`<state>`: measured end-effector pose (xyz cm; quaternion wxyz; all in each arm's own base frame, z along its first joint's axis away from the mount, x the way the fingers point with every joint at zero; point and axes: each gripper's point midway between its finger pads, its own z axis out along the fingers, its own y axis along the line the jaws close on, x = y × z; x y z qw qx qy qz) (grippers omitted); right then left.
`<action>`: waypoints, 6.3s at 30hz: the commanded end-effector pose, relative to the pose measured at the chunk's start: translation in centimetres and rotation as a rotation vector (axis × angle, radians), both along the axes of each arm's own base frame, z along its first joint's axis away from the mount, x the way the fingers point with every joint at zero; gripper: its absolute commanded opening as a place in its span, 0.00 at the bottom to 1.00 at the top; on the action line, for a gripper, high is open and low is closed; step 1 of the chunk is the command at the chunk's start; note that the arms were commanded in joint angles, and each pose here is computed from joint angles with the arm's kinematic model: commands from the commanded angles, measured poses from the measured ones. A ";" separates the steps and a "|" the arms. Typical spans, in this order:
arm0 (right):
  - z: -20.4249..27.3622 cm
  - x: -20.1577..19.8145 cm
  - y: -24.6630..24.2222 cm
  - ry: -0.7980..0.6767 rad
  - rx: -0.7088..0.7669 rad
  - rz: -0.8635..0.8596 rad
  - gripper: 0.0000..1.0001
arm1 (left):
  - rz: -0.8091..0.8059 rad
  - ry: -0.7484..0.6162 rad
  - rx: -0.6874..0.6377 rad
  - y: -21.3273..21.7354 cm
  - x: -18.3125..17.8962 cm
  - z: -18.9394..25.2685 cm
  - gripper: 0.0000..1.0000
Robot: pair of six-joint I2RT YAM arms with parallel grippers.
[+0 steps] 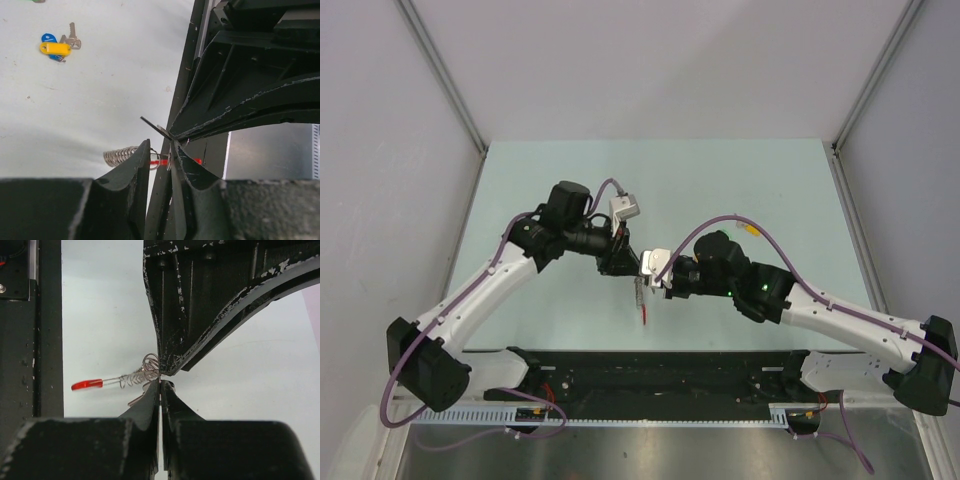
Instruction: Put the keys on the keyring
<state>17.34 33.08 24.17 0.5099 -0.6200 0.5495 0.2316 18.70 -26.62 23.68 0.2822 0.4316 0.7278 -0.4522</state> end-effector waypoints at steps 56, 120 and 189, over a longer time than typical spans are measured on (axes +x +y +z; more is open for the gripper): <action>3.2 0.6 0.6 -0.063 0.063 -0.024 0.00 | -0.135 0.069 0.009 -0.1 -3.4 -1.1 0.18; 3.6 -0.7 0.3 -0.028 0.074 -0.017 0.00 | 0.232 -0.273 -0.299 1.7 1.2 6.6 0.00; 2.4 10.8 -12.4 0.215 0.249 -0.995 1.00 | 0.679 -0.328 -0.027 9.7 9.6 -0.4 0.00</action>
